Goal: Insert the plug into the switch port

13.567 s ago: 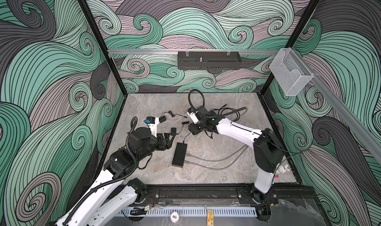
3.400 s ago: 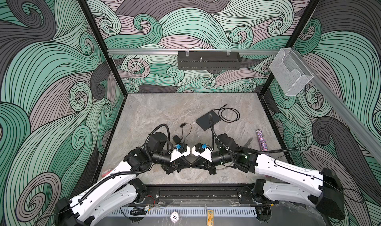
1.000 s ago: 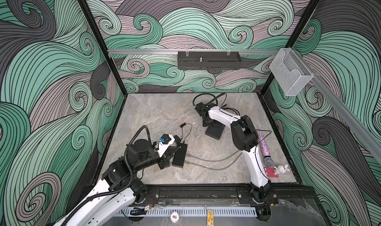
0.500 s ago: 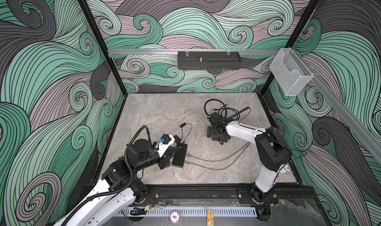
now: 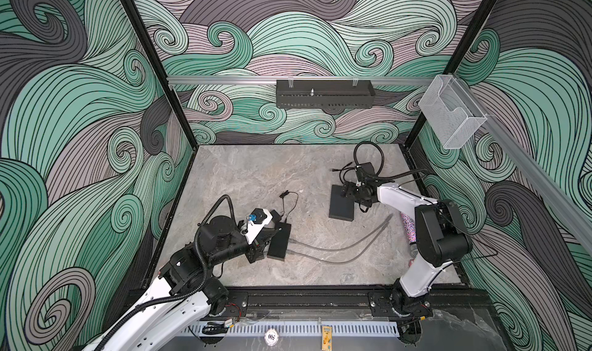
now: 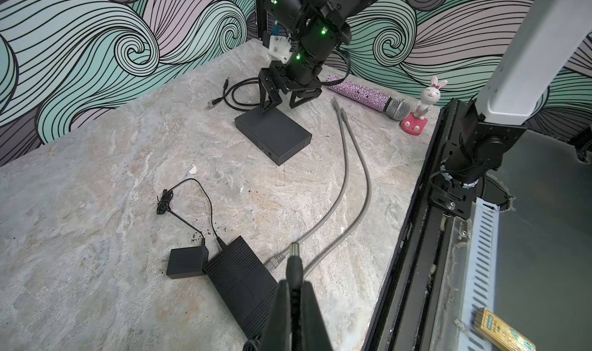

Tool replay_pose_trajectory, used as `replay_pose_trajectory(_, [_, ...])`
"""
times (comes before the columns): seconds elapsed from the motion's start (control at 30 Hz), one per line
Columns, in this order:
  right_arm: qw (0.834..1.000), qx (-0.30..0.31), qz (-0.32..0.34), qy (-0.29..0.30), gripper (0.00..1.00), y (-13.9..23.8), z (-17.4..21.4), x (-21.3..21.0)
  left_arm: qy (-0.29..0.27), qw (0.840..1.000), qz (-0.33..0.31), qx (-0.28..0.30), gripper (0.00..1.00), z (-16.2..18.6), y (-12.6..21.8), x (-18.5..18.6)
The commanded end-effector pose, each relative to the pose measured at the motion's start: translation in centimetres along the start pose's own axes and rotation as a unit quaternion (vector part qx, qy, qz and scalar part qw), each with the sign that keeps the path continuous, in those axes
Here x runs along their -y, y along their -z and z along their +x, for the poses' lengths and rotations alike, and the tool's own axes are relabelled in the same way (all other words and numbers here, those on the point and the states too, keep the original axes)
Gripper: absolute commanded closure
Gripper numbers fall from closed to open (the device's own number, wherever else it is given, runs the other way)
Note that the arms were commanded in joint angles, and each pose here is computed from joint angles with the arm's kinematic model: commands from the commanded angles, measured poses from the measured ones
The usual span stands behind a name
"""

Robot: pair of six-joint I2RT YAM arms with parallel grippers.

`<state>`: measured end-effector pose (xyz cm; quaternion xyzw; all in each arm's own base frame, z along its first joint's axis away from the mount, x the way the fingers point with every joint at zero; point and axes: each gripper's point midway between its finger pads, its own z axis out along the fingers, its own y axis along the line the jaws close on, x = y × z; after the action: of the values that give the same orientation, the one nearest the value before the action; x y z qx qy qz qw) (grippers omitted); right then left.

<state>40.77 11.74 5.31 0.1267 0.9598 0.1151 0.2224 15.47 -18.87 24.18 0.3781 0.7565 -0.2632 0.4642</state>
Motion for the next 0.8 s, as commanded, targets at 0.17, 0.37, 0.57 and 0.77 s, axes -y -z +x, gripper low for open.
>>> replay_pose_trajectory(0.17, [0.995, -0.058, -0.074, 0.026, 0.15, -3.5, 1.5, -3.9, 0.013, 0.999, -0.038, -0.018, 1.00, 0.5, 0.0, -1.3])
replay_pose_trajectory(0.37, [0.990, -0.073, -0.109, 0.060, 0.16, -4.1, 4.1, -7.8, 0.023, 0.994, -0.099, -0.038, 1.00, 0.8, 0.3, -3.5])
replay_pose_trajectory(0.57, [0.991, -0.056, -0.102, 0.073, 0.13, -2.9, 4.8, -8.0, 0.017, 0.991, -0.128, -0.043, 1.00, 0.0, 0.3, -5.2])
replay_pose_trajectory(0.77, [0.992, 0.002, -0.072, 0.101, 0.08, 1.5, 4.4, -5.6, 0.000, 0.979, -0.189, -0.079, 1.00, -2.0, 0.7, -9.6])
